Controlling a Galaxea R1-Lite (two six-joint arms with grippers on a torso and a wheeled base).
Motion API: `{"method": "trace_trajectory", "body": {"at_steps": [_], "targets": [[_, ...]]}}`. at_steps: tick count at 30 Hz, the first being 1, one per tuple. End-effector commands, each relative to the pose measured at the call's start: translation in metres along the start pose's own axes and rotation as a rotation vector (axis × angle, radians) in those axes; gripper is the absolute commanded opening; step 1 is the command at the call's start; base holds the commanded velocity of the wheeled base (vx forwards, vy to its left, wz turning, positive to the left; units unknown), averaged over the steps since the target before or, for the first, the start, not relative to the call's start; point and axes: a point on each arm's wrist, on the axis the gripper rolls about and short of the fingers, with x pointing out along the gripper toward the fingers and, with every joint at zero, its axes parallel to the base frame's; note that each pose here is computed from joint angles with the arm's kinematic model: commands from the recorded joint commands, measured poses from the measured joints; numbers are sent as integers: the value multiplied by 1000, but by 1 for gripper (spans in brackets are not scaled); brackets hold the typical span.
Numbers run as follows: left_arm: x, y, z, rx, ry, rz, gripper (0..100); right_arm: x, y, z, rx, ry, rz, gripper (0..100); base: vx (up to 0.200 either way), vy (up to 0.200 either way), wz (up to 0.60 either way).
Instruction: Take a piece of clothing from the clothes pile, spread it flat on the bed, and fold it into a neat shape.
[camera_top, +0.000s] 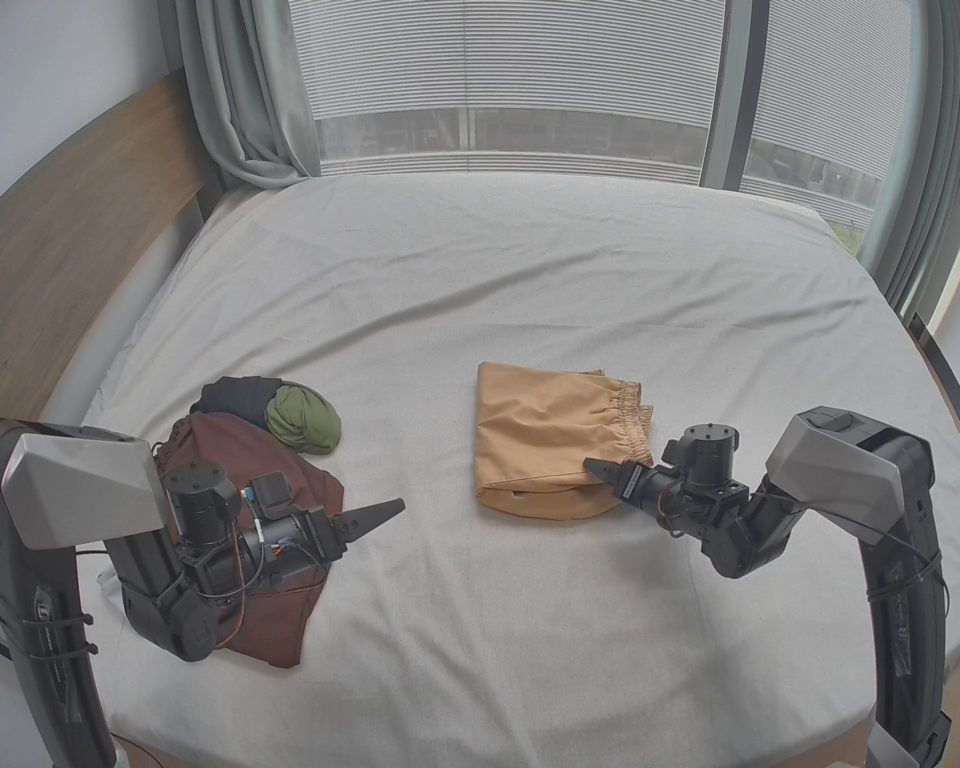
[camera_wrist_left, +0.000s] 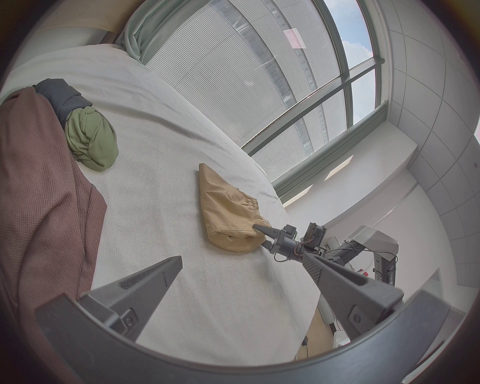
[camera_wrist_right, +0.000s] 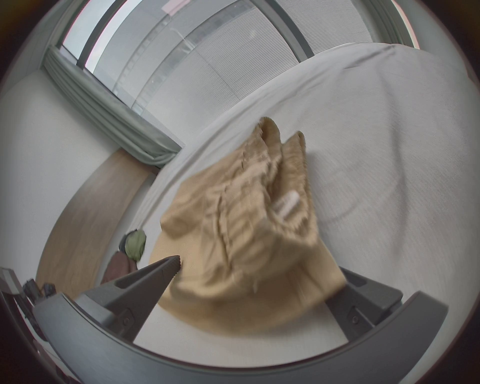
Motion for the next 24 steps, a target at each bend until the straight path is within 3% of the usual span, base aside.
{"method": "trace_trajectory", "body": {"at_steps": [1, 12, 16, 17, 24], "targets": [[0, 0, 1, 2, -3, -2, 100, -39, 8, -11, -60, 79, -27, 100, 0, 0, 0], [0, -1, 2, 4, -7, -2, 100, -73, 73, -32, -119, 160, 114, 100, 0, 0, 0], [-1, 0, 3, 4, -9, 0, 100, -76, 88, -21, -125, 123, 163, 100, 0, 0, 0], [-1, 0, 3, 3, -9, 2, 100, -72, 97, -7, -125, 78, 204, 100, 0, 0, 0], [-1, 1, 2, 2, -8, 2, 100, -51, 103, 31, -81, -43, 242, 100, 0, 0, 0]]}}
